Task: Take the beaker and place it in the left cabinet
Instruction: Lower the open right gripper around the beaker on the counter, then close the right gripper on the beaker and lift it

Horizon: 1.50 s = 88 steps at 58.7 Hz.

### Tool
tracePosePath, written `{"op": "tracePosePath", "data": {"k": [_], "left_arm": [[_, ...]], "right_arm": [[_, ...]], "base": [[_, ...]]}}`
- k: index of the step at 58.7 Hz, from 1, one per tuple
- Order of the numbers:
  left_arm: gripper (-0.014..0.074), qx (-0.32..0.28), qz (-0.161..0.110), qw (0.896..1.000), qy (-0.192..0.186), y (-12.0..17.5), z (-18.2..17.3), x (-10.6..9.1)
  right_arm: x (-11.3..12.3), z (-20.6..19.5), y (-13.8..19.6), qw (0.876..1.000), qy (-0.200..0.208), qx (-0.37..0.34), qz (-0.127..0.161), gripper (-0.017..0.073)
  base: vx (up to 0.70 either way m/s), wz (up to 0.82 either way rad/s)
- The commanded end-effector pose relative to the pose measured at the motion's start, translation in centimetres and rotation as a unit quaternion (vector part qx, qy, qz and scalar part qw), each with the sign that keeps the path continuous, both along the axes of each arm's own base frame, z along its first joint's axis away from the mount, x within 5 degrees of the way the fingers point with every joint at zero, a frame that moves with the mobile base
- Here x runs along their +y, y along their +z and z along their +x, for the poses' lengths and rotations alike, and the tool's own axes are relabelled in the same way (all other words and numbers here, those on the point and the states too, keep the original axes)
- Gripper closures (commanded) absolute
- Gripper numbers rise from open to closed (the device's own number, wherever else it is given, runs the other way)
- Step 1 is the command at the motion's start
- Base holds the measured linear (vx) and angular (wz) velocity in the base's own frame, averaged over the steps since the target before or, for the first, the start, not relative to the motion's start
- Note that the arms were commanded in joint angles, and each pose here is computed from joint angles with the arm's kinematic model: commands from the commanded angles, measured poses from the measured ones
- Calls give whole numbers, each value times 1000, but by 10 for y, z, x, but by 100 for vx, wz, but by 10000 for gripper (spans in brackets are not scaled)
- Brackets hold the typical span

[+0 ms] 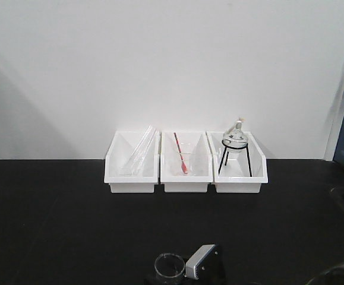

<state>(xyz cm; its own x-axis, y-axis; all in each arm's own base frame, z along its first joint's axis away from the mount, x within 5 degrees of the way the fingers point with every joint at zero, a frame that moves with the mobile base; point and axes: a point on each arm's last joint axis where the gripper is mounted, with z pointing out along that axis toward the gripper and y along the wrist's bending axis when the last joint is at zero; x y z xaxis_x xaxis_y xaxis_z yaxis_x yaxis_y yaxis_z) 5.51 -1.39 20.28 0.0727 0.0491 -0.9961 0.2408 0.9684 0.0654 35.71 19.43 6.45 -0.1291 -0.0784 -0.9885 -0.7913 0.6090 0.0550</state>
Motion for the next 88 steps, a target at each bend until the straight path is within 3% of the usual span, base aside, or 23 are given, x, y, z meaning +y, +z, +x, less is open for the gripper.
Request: {"op": "tracePosePath", "data": {"k": [1, 6, 13, 23, 30, 38, 48, 51, 68, 88], "left_arm": [[592, -42, -16, 999, -2, 3, -1, 0], [592, -42, -16, 999, -2, 3, -1, 0], [592, -42, -16, 999, -2, 3, -1, 0], [592, -42, -16, 999, -2, 3, -1, 0], [592, -42, -16, 999, -2, 3, -1, 0], [592, -42, -16, 999, -2, 3, -1, 0], [592, -42, -16, 999, -2, 3, -1, 0], [592, -42, -16, 999, -2, 3, -1, 0], [592, -42, -16, 999, -2, 3, -1, 0], [592, -42, -16, 999, -2, 3, -1, 0]], "right_arm": [[3, 6, 40, 995, -4, -71, 74, 371], [1, 3, 44, 995, -7, -64, 75, 578], [-5, -4, 63, 996, -26, -38, 74, 571], [-18, -23, 112, 998, -53, -21, 32, 566], [-32, -45, 157, 996, -81, -1, 22, 565], [-57, -86, 204, 991, -128, 22, -3, 565], [-93, -137, 239, 979, -200, 10, -45, 565], [-106, -158, 250, 975, -220, -4, -43, 565], [-148, -230, 263, 957, -285, -49, -23, 565], [-155, -244, 269, 953, -292, -79, -23, 565]], "base": [[0, 0], [0, 0], [0, 0], [0, 0], [0, 0], [0, 0], [0, 0], [0, 0], [0, 0], [0, 0]]}}
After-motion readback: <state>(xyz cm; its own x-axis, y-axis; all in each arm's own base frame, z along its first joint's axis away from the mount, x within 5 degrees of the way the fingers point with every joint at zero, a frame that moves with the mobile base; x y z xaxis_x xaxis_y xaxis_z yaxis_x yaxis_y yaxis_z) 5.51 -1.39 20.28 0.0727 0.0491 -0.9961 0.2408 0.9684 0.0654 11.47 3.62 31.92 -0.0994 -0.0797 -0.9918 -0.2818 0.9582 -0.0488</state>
